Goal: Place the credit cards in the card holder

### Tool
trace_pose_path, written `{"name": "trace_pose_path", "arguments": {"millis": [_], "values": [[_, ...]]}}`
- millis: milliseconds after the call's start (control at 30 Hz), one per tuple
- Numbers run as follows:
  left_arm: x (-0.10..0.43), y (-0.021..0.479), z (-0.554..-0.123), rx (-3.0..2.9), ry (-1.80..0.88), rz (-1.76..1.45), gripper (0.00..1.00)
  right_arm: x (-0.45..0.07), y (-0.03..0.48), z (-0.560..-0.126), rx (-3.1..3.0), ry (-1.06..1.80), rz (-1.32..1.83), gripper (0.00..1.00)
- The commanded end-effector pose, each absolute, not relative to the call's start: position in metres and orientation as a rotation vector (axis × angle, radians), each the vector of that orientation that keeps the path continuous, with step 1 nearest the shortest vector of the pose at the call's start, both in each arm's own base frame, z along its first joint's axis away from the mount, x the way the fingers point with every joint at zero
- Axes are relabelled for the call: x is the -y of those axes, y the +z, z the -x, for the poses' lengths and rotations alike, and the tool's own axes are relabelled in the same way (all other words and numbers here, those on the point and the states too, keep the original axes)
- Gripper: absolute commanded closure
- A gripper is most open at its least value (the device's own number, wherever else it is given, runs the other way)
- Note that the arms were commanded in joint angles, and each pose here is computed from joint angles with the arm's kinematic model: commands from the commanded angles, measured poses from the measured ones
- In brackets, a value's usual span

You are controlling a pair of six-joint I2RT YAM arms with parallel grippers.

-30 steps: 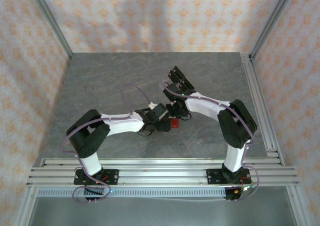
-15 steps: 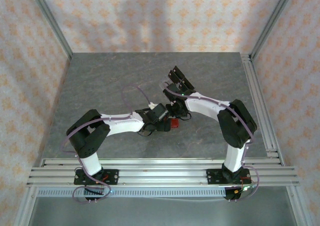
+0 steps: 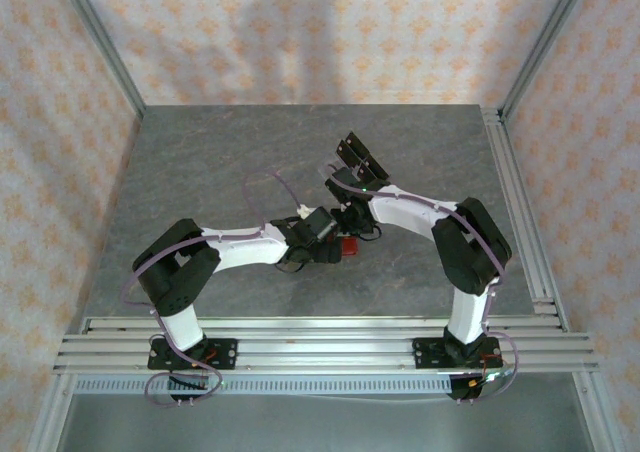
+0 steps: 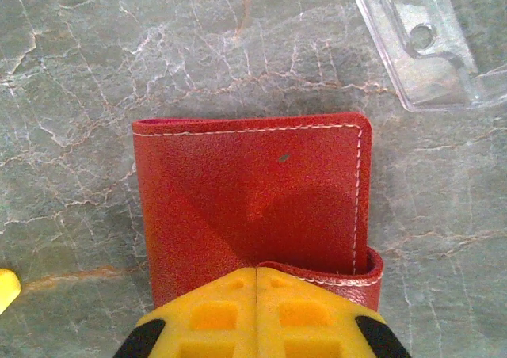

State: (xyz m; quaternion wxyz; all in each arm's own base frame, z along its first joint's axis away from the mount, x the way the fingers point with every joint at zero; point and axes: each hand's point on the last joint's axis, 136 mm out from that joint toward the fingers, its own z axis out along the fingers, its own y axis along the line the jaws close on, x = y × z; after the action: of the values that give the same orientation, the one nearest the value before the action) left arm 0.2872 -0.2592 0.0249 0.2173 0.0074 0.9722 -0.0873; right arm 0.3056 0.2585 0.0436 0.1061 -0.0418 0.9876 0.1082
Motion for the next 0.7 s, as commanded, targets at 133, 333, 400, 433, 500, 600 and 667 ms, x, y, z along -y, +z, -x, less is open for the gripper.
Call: {"name": "trace_pose_path", "arguments": {"millis": [133,333,400,433,500,600,667], "values": [[0.252,0.009,-0.281,-2.721,-0.192,-0.014,0.0,-0.242,0.015,-0.3,-2.969,0.242,0.083,1.0],[0.252,0.011,-0.282,-2.717,-0.194,-0.014,0.0,-0.232,0.002,-0.294,-2.997,0.221,0.051,1.0],[0.252,0.011,-0.282,-2.718,-0.195,-0.015,0.0,-0.229,-0.003,-0.293,-3.01,0.227,0.026,1.0],[0.252,0.011,-0.282,-2.719,-0.196,-0.013,0.0,-0.227,-0.005,-0.293,-3.016,0.227,0.016,1.0],[0.252,0.01,-0.281,-2.719,-0.195,-0.014,0.0,-0.222,-0.01,-0.292,-3.029,0.234,-0.015,1.0],[0.252,0.012,-0.282,-2.716,-0.198,-0.013,0.0,-0.213,-0.019,-0.29,-3.052,0.243,-0.07,1.0],[0.252,0.011,-0.281,-2.718,-0.196,-0.013,0.0,-0.207,-0.024,-0.288,-3.065,0.25,-0.102,1.0]]}}
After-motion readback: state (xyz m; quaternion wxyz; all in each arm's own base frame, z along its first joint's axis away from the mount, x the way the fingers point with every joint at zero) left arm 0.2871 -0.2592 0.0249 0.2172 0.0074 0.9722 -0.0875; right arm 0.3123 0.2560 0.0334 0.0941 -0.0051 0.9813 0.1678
